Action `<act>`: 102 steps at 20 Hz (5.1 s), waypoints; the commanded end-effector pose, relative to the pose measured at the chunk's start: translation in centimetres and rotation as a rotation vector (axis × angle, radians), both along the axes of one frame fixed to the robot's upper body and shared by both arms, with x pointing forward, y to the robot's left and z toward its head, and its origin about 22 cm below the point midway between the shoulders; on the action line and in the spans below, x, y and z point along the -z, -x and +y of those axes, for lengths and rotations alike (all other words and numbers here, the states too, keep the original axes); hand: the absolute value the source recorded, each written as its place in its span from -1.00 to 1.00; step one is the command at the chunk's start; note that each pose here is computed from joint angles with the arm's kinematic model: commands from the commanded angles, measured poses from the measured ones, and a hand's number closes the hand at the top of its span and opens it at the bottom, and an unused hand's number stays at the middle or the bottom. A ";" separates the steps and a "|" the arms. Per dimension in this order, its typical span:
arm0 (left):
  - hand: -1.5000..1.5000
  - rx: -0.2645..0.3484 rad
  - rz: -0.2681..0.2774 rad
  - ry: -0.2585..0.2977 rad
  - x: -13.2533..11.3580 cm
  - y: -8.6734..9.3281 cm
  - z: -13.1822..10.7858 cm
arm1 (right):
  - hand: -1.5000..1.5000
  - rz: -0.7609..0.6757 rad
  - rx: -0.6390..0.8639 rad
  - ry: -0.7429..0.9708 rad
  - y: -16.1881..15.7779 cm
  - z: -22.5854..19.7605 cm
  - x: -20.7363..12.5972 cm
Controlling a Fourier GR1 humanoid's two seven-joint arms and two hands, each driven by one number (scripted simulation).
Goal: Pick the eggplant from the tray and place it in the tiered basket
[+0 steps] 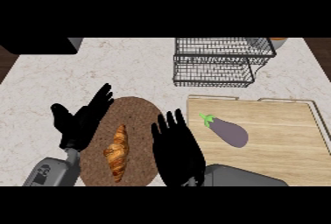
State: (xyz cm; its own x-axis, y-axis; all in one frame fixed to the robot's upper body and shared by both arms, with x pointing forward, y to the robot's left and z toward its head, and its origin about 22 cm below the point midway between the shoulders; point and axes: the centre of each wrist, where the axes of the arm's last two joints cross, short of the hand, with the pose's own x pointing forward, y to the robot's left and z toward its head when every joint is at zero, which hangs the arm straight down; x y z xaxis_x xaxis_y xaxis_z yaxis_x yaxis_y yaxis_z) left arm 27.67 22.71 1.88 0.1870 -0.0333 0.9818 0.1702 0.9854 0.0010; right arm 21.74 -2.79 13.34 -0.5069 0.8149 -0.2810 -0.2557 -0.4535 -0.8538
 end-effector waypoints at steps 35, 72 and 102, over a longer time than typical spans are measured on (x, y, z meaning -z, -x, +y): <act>0.00 -0.003 -0.019 0.001 -0.3 -0.9 -0.8 | -1.00 -0.194 0.245 0.303 -2.1 -4.6 5.8; 0.00 0.002 0.001 -0.007 0.1 -0.5 -0.3 | 1.00 -0.097 0.139 0.231 -5.3 -10.0 11.7; 0.00 -0.013 -0.018 -0.001 -0.8 -0.6 -0.1 | 1.00 -0.618 0.762 -1.032 5.0 -21.7 -11.1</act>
